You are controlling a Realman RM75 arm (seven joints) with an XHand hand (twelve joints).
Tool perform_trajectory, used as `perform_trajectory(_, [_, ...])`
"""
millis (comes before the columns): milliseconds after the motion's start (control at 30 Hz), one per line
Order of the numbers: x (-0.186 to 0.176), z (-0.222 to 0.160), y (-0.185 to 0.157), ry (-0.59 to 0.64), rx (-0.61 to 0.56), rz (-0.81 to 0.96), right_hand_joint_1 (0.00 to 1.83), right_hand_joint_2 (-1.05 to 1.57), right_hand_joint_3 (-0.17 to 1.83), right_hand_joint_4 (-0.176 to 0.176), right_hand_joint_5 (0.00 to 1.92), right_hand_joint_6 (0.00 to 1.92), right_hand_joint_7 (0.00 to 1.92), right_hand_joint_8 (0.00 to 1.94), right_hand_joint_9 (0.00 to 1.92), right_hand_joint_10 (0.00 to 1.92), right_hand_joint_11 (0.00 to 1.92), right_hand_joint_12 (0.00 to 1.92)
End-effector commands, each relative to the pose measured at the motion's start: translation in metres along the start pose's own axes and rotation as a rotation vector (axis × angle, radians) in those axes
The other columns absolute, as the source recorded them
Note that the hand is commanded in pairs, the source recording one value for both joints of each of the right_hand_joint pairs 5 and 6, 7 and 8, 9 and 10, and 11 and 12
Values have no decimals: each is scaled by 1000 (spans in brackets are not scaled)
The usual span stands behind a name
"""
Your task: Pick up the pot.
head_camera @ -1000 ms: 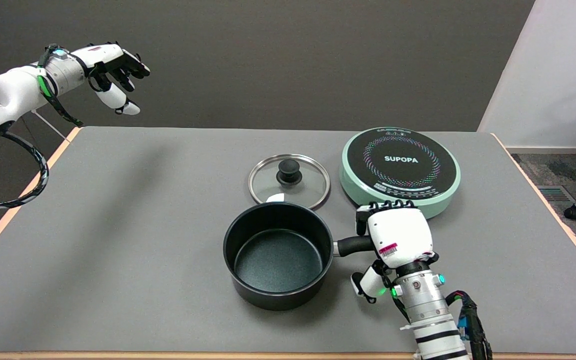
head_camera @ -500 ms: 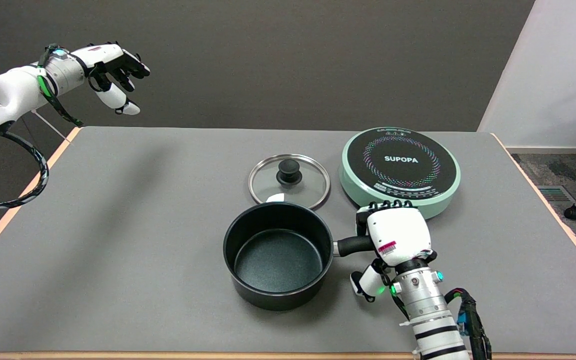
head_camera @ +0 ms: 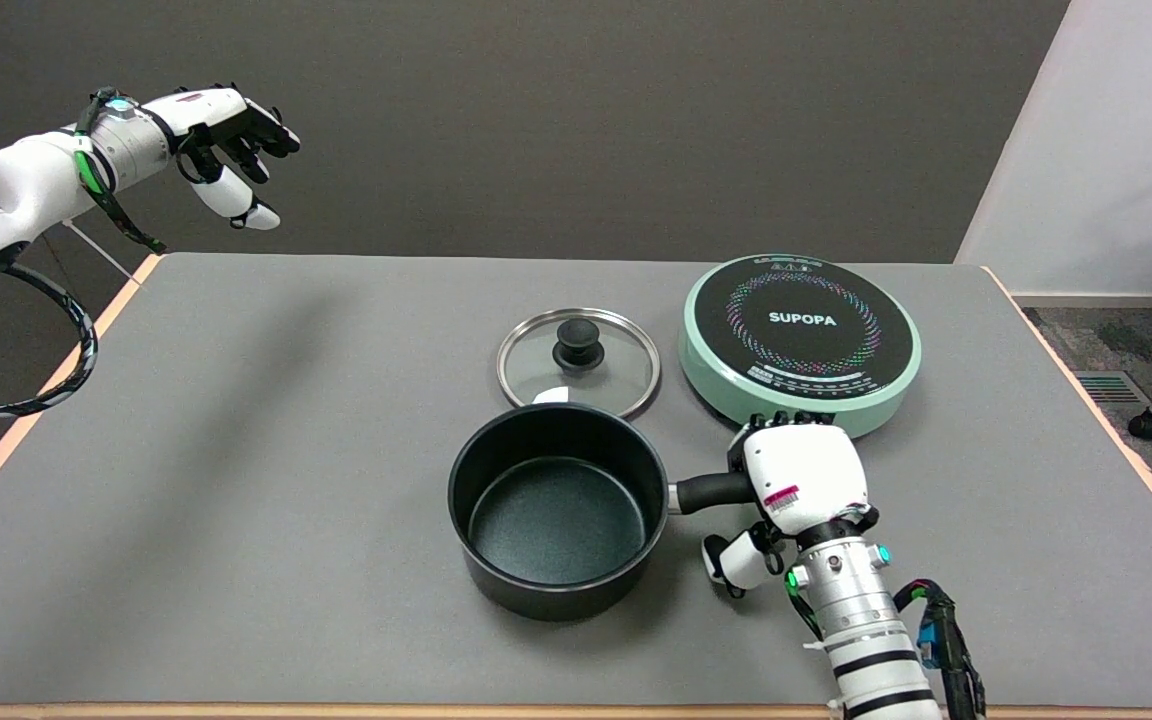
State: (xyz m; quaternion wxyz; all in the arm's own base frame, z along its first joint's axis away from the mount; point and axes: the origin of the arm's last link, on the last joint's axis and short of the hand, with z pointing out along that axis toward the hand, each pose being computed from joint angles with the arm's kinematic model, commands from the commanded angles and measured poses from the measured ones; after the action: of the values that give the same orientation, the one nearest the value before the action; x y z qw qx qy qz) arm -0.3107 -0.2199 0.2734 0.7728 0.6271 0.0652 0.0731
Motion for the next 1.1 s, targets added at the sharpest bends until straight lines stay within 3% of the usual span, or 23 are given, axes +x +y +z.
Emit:
perform_trajectory(33, [-12, -6, 8, -80, -61, 18, 1159, -59, 1049, -97, 1511, 1511, 1511, 1511, 1511, 1511, 1511, 1511])
perform_trajectory(333, [-4, 1, 6, -50, -63, -3, 1220, 76, 888, -103, 1607, 1607, 1607, 1607, 1607, 1607, 1607, 1607])
perform_trajectory(600, [9, 9, 7, -5, -83, 18, 1108, 713, 842, -99, 1567, 1567, 1567, 1567, 1567, 1567, 1567, 1567])
perform_trajectory(1100, [18, 10, 6, 13, -112, 72, 1084, 881, 911, -102, 1558, 1558, 1558, 1558, 1558, 1558, 1558, 1558])
